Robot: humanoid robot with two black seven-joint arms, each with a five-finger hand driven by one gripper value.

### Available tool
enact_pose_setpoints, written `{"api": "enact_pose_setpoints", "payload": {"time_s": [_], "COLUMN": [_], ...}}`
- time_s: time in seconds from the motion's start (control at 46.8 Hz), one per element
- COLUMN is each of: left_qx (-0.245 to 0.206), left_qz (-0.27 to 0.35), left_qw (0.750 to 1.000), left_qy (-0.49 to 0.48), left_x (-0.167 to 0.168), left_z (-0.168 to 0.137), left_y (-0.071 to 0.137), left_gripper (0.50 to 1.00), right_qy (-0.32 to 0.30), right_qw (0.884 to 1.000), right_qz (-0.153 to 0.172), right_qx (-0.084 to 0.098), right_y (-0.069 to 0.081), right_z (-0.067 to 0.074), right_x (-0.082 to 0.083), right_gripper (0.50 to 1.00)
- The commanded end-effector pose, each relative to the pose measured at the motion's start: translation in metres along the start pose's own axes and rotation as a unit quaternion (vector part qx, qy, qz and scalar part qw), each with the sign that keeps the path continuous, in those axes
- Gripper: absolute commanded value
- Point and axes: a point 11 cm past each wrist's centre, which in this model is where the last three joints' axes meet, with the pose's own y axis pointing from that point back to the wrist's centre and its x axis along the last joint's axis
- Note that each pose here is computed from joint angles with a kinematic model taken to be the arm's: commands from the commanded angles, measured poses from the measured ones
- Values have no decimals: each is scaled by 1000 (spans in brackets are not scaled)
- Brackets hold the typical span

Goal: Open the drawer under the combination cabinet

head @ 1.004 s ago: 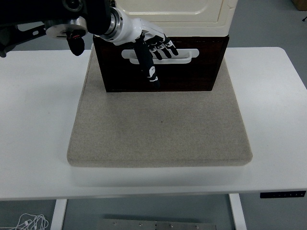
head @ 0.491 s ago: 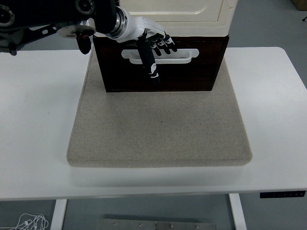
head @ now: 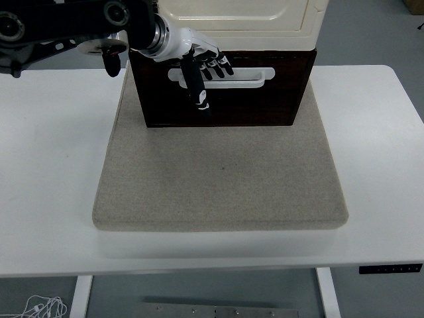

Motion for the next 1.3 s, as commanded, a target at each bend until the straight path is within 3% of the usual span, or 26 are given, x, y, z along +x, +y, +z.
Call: {"api": "enact_pose_setpoints", "payload": {"time_s": [0.0, 0.534, 1.282], "left_qx": [1, 1, -11], "left_qz": [-1, -25, -86], "left_qw": [1000, 1000, 995], "left_qy": [0, -10, -51], "left_x": [0, -10, -15], "left_z": [-1, 1, 4], "left_y": [-1, -7, 6], "left_gripper": [1000, 1000, 1000], "right_qy": [-1, 0, 0], "right_qw": [1000, 1000, 1000], "right_qz": [0, 0, 0], "right_qx": [0, 0, 0], "right_y": [0, 0, 0], "right_z": [0, 0, 0], "right_x": [0, 0, 0], "right_gripper": [928, 928, 928]}}
